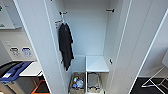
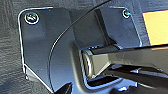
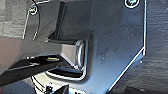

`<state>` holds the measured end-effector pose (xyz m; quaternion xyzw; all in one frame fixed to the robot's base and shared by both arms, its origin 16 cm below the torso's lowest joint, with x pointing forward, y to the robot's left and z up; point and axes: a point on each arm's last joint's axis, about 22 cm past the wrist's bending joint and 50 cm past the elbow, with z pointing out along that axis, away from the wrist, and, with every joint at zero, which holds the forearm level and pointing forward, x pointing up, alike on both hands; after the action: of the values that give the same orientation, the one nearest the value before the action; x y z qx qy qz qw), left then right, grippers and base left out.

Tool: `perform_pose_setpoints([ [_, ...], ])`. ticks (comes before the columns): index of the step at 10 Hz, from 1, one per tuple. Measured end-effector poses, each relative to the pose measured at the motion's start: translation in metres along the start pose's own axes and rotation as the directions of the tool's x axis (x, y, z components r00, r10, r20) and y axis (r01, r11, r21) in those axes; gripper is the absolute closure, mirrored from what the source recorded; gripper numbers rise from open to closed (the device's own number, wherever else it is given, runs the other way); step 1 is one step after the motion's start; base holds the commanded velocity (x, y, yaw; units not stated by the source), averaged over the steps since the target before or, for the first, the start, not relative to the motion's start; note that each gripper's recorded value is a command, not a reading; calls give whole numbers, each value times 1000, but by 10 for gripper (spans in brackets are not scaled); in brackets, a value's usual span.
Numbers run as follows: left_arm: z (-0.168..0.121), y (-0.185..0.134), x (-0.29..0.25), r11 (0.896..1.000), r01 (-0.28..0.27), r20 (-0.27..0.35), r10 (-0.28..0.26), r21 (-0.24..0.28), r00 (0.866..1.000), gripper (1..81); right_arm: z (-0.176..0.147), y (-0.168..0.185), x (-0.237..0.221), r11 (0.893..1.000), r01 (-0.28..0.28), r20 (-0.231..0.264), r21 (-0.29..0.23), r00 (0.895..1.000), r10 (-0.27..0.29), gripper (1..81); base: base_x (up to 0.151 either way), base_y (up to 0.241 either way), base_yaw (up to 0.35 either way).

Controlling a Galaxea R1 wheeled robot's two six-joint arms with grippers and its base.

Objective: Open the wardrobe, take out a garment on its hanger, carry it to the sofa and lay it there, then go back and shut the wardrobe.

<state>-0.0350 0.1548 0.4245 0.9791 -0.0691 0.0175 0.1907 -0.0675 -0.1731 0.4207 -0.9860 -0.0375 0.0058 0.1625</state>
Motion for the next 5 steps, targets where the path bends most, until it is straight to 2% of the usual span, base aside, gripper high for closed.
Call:
perform_pose_setpoints([
  [1, 0, 0, 0, 1000, 0, 0, 0, -1, 1000, 10, 0, 0, -1, 1000, 0, 0, 0, 1000, 0, 10, 0, 0, 106],
  [5, 0, 0, 1, 1000, 0, -2, 0, -3, 1000, 10, 0, 1, -2, 1000, -1, 3, -1, 1000, 1, 10, 0, 0, 0],
])
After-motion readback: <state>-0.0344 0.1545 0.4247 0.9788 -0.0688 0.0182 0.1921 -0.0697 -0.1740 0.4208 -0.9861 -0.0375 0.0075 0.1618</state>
